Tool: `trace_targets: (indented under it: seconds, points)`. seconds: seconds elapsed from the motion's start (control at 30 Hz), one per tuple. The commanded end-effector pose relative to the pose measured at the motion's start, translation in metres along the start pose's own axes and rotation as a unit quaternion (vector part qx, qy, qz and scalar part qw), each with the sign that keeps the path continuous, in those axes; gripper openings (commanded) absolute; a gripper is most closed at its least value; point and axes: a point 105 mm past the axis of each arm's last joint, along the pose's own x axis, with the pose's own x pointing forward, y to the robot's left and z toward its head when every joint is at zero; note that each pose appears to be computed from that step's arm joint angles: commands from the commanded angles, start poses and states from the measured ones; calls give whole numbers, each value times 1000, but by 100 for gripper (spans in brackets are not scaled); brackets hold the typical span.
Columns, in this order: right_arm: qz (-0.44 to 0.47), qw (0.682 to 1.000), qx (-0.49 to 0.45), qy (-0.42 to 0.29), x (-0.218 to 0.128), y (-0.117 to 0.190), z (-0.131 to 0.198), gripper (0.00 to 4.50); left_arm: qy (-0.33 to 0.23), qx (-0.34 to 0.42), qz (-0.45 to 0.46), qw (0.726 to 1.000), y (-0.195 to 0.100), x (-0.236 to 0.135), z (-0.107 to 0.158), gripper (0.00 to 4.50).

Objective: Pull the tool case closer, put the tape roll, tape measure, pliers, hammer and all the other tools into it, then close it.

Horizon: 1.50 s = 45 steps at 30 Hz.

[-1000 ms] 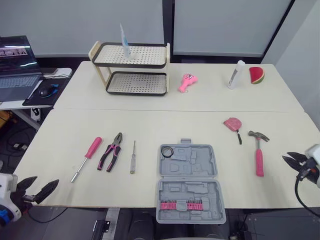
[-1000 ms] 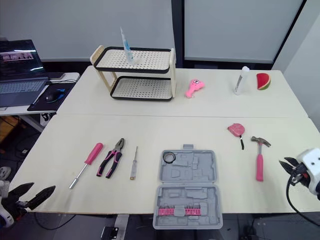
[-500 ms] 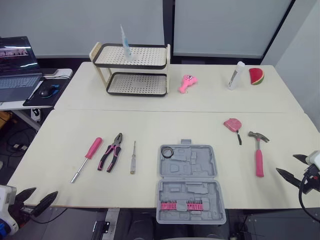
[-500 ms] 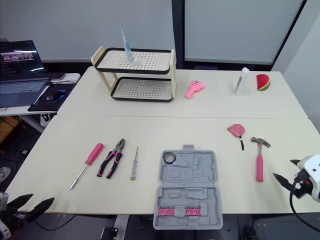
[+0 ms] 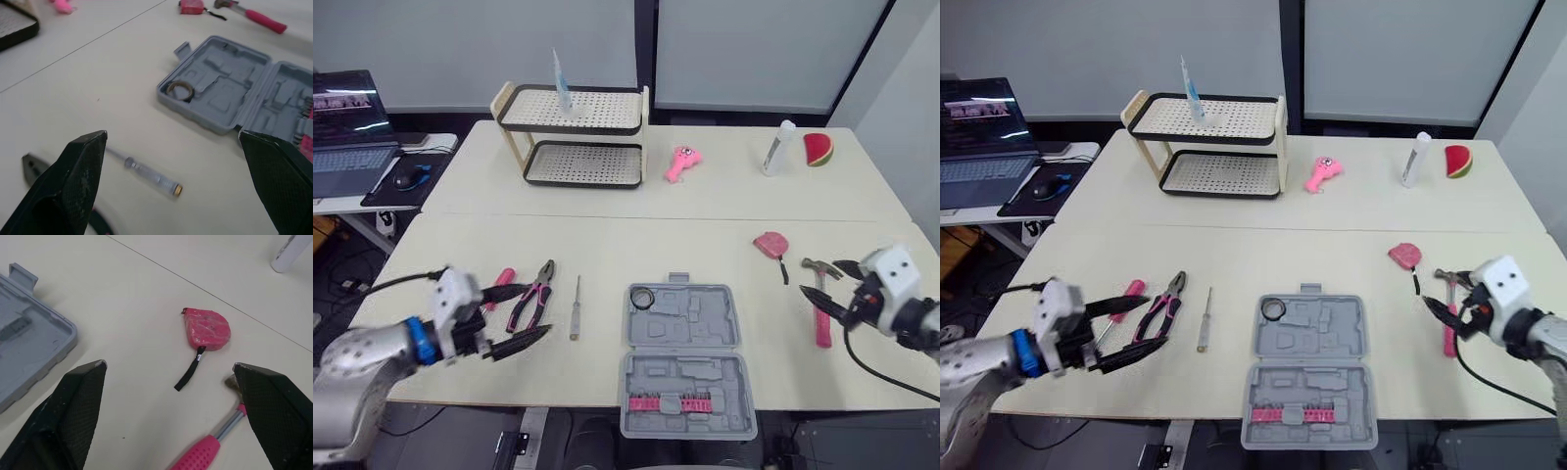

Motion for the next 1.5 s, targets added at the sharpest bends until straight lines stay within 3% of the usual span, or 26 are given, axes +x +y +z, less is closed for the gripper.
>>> trace_targets:
  seconds: [0.03,0.1,0.77,1.17,1.5]
  points:
    - [-23,1000,7,-7,11,0,7,317,-16,17,-54,998,-11,21,26,450]
    - [-30,999,14,-1,19,1,5,252,-19,29,-72,997,-13,30,36,450]
    - [-103,992,55,52,105,-15,-17,252,-49,59,-184,980,-55,85,81,450]
    - [-125,987,81,68,125,-24,-32,252,-62,58,-195,977,-61,97,95,450]
    - [-140,978,130,80,126,-28,-43,143,-63,56,-199,977,-62,98,97,450]
